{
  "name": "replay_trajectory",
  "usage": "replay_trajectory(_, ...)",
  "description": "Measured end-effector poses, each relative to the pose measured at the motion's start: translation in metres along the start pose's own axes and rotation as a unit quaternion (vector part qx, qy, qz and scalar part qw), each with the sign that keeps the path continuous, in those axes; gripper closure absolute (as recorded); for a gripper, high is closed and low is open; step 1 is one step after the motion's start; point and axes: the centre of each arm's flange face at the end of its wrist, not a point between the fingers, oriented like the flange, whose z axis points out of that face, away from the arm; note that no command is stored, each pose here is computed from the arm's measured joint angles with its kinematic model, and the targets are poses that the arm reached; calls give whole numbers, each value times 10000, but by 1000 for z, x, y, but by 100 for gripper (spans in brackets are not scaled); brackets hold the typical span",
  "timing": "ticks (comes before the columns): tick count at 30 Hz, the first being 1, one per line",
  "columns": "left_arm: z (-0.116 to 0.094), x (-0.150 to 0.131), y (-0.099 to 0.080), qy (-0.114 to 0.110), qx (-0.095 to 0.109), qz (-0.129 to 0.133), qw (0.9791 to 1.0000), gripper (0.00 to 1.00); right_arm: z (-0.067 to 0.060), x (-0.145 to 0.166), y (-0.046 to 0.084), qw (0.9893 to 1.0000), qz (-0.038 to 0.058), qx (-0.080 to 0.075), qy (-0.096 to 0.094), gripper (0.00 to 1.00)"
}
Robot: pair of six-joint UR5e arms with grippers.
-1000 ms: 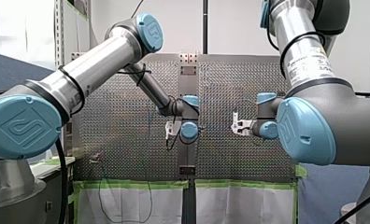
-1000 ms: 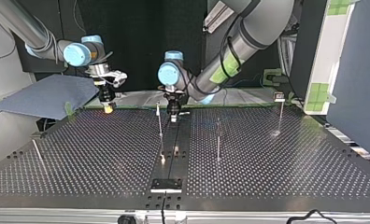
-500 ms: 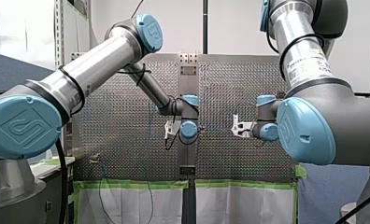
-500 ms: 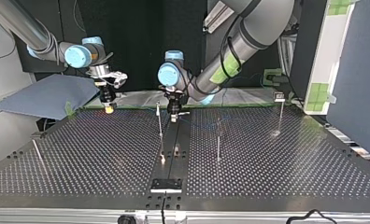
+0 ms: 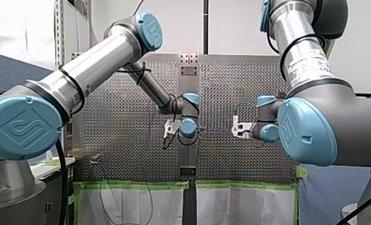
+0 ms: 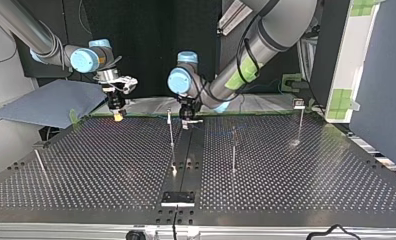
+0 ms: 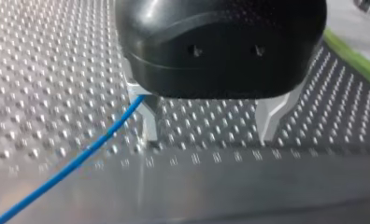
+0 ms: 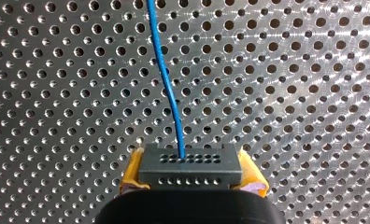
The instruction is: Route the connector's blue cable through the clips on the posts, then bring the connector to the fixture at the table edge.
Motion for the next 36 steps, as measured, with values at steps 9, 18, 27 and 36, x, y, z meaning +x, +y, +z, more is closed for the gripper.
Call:
replay_trajectory(9, -41, -51, -23, -85, 431, 20, 9990, 0, -1, -1, 0, 10000, 13, -1, -34, 100)
replay_trajectory(18, -67, -44, -24, 239, 489, 203, 9983, 0, -1, -3, -1, 10000, 30, 13, -75, 100)
replay_trajectory(27, -74, -29, -14, 442, 155, 344, 9983, 0, -2, -3, -1, 10000, 35, 14, -88, 100)
replay_trajectory(36, -89, -22, -24, 486, 227, 413, 9977, 0, -2, -4, -1, 9999, 42, 13, -102, 100)
